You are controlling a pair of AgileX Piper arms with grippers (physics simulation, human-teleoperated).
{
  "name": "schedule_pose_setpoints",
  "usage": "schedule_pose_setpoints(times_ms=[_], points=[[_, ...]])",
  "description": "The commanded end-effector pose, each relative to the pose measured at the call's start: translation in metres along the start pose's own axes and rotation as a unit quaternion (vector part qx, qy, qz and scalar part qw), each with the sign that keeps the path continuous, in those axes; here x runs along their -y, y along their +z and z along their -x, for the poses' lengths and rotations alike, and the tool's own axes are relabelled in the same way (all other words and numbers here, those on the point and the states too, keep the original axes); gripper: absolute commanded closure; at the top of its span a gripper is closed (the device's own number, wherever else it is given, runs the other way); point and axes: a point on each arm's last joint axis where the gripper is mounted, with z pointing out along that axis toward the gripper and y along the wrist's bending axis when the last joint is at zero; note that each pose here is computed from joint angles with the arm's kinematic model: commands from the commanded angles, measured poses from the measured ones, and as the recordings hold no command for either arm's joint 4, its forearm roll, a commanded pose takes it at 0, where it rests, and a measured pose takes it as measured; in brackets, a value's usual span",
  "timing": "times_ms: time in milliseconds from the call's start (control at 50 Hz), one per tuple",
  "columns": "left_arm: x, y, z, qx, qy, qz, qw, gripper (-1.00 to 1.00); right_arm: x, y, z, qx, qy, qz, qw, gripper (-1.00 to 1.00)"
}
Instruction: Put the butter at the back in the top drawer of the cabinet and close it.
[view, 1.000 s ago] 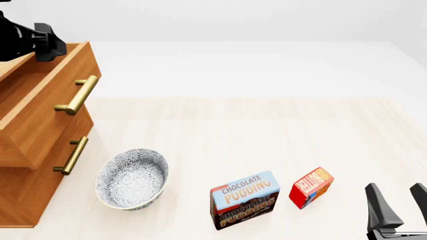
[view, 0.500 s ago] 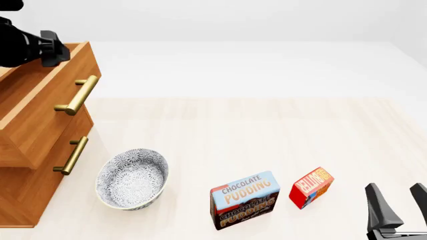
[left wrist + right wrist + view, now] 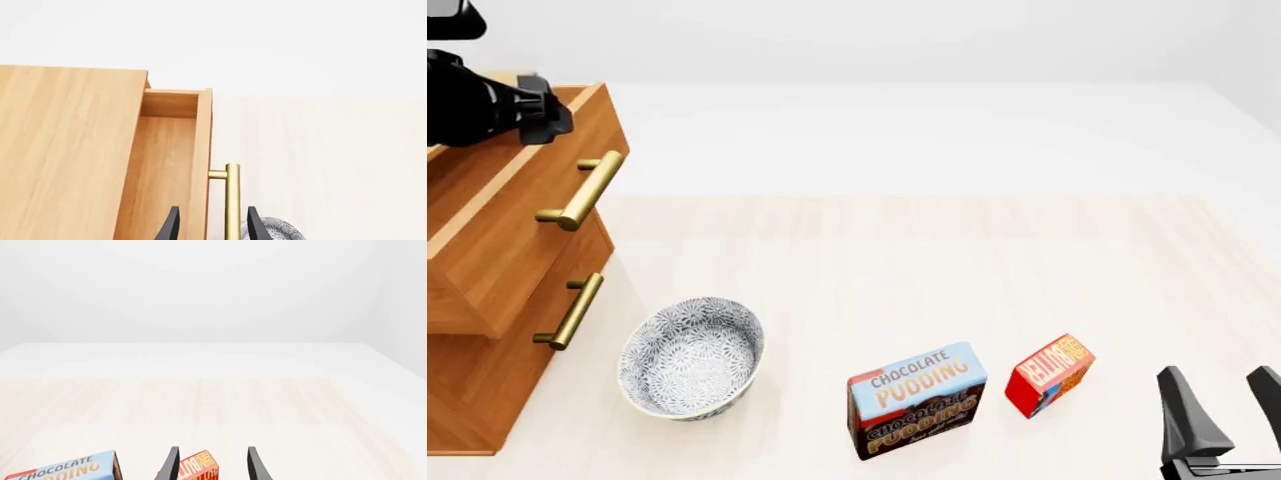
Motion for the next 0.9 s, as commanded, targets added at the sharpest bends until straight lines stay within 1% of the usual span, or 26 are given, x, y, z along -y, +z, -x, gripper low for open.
schedule_pose_setpoints(times_ms=[20, 900], points=[[-0.002, 0.004, -0.002, -0.003, -0.003, 0.004, 1.0000, -1.00, 0.000, 0.000, 0.000, 0.000, 0.000, 0.000, 1.0000, -1.00], [-0.006, 0.021, -0.011, -0.017, -0.006, 0.009, 0.9998, -1.00, 0.000, 0.000, 0.000, 0.000, 0.000, 0.000, 1.0000, -1.00]])
